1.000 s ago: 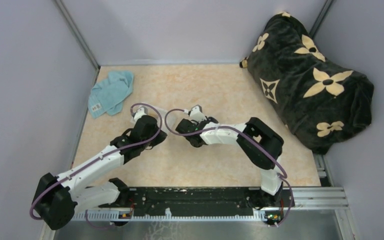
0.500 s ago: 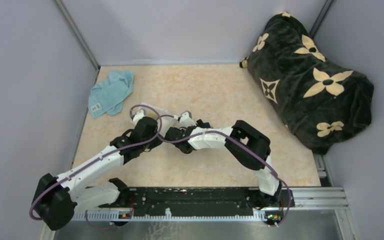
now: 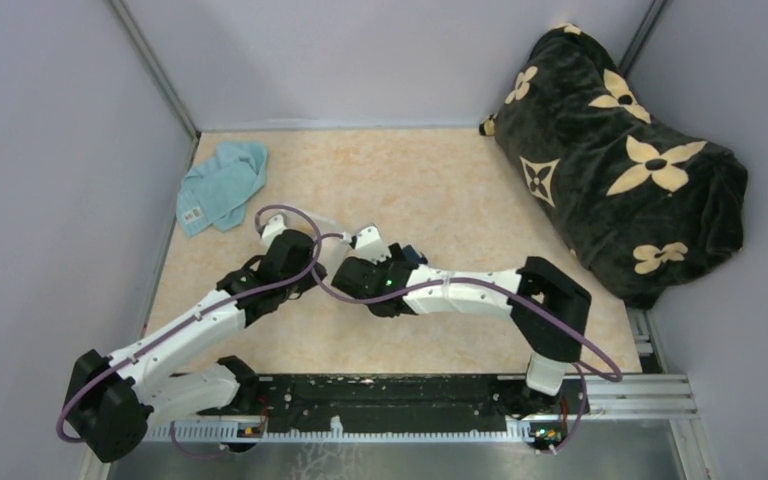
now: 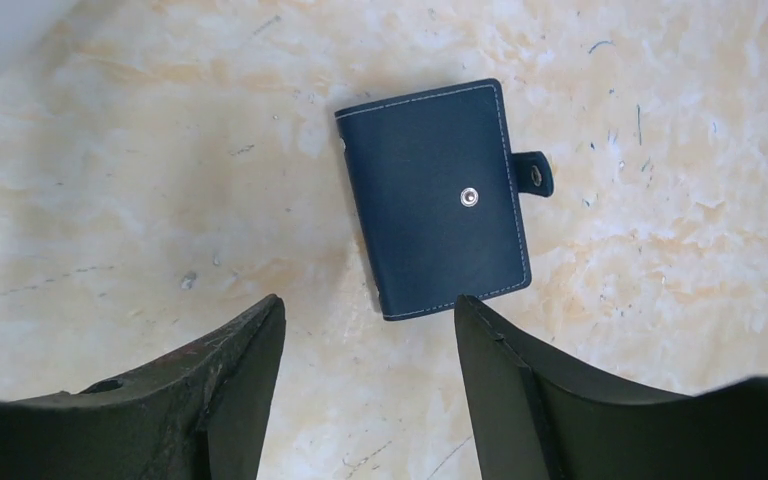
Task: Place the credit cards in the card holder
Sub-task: Turn over the card holder at the center of the board.
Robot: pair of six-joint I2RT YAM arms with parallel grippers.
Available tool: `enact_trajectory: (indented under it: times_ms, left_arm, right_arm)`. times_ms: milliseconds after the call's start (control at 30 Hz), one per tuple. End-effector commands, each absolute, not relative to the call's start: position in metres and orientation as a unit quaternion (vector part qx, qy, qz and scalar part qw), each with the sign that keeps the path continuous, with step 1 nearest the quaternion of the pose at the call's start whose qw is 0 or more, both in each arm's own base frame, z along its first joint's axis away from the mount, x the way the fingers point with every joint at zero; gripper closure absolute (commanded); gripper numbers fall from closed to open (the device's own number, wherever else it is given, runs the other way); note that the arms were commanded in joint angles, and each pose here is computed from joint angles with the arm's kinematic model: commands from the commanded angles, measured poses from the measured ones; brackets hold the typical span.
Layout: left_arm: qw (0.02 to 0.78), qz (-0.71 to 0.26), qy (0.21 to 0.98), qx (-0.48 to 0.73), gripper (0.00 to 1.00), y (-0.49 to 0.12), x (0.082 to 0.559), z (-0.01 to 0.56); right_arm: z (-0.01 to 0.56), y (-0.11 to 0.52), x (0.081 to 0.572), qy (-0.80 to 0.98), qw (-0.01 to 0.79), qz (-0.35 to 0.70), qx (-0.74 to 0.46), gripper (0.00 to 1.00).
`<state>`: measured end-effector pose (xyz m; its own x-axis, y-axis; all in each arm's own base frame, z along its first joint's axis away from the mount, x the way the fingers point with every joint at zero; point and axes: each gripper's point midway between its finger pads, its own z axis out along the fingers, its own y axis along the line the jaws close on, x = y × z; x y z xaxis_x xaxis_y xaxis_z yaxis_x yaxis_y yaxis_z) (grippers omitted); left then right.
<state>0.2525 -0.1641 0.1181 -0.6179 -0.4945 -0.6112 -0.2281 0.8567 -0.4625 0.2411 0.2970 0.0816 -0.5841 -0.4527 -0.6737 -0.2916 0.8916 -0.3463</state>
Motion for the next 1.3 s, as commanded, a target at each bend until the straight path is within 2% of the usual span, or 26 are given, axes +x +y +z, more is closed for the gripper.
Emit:
enact_trajectory:
  times_ms: [0, 133, 500, 833, 1267]
  left_arm:
    - [0.390, -0.176, 0.880, -0.204, 0.97, -0.168, 0.257, 0.125]
    - [0.377, -0.190, 0.885, -0.196, 0.96, -0.177, 0.254, 0.117]
    - [0.342, -0.244, 0.895, -0.151, 0.92, -0.250, 0.242, 0.093]
    - [0.329, -0.265, 0.894, -0.151, 0.87, -0.296, 0.255, 0.073]
    - [0.330, -0.269, 0.891, -0.156, 0.84, -0.315, 0.272, 0.064]
  right_arm:
    - [0.122, 0.311, 0.235, 0.879, 0.437, -0.006, -0.191, 0.37]
    - [0.141, 0.301, 0.237, 0.869, 0.458, 0.012, -0.188, 0.37]
    - [0.141, 0.255, 0.272, 0.871, 0.454, 0.045, -0.183, 0.52]
    - [0.132, 0.224, 0.299, 0.885, 0.433, 0.061, -0.162, 0.53]
    - [0.108, 0.242, 0.311, 0.895, 0.398, 0.087, -0.180, 0.55]
